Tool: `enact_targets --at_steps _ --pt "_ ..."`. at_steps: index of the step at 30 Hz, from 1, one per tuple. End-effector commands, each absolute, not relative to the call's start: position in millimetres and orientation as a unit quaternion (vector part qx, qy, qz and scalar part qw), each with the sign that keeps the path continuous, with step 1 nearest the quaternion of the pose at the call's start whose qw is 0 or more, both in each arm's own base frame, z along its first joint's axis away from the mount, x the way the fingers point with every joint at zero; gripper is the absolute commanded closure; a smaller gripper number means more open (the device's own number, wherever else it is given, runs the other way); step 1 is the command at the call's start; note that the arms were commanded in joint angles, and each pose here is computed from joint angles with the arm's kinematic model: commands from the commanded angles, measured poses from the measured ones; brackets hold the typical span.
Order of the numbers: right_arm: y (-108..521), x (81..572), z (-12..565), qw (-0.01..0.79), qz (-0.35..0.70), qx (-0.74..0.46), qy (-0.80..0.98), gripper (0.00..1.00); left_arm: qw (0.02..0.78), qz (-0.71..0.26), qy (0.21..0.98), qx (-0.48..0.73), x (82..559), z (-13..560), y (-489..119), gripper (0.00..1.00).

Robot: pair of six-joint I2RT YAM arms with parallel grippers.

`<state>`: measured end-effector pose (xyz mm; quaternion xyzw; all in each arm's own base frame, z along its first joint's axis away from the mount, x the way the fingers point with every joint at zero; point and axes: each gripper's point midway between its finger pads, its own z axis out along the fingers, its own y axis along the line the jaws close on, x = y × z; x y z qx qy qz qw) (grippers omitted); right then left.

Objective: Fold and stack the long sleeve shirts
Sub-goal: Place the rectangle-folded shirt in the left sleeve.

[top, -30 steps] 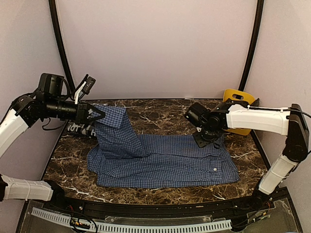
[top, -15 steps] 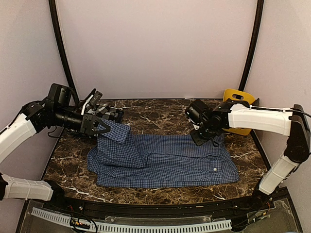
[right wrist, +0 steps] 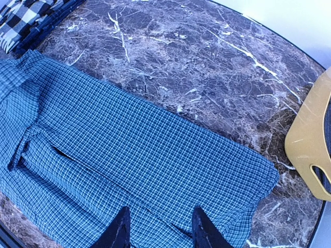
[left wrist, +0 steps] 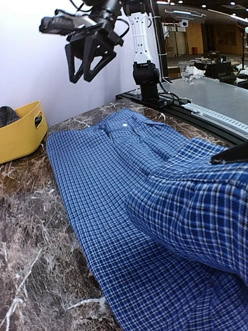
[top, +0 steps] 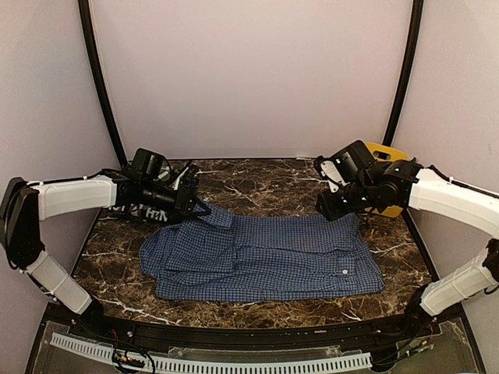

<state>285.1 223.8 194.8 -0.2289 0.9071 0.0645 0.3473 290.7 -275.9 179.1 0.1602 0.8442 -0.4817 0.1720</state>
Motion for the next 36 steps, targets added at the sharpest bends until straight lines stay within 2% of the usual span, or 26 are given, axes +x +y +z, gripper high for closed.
enact_targets --at_steps 1,6,11,15,18,22,24,26,32,36 --pt "237.4 285.7 186.6 0.344 0.089 -0.248 0.901 0.62 0.169 -0.516 0.824 0.162 315.6 178.5 -297.9 0.99" --pt "263.8 284.3 182.4 0.337 0.142 -0.275 0.889 0.62 0.157 -0.519 0.826 0.152 338.0 157.7 -309.7 0.95" --pt "308.1 275.3 187.3 0.343 0.217 -0.322 0.855 0.60 0.141 -0.522 0.829 0.139 350.7 138.0 -316.9 0.84" --pt "342.0 275.0 182.9 0.343 0.231 -0.362 0.835 0.58 0.163 -0.510 0.832 0.145 358.0 141.9 -316.0 0.69" --pt "367.3 280.6 175.6 0.345 0.233 -0.390 0.821 0.57 0.207 -0.486 0.835 0.153 363.9 155.4 -309.0 0.54" --pt "400.5 294.1 171.7 0.357 0.241 -0.412 0.803 0.52 0.248 -0.429 0.855 0.150 366.7 166.0 -290.3 0.44" --pt "414.6 303.5 166.3 0.360 0.239 -0.421 0.798 0.40 0.252 -0.411 0.864 0.148 360.5 166.6 -281.5 0.41" --pt "428.9 311.7 162.6 0.360 0.242 -0.428 0.793 0.35 0.261 -0.399 0.867 0.144 354.6 168.7 -273.9 0.38" --pt "469.4 348.1 147.5 0.365 0.230 -0.445 0.784 0.32 0.318 -0.356 0.869 0.132 342.4 189.2 -246.6 0.31" --pt "489.9 373.6 138.4 0.362 0.249 -0.413 0.798 0.32 0.344 -0.335 0.869 0.122 336.8 195.9 -232.6 0.29"
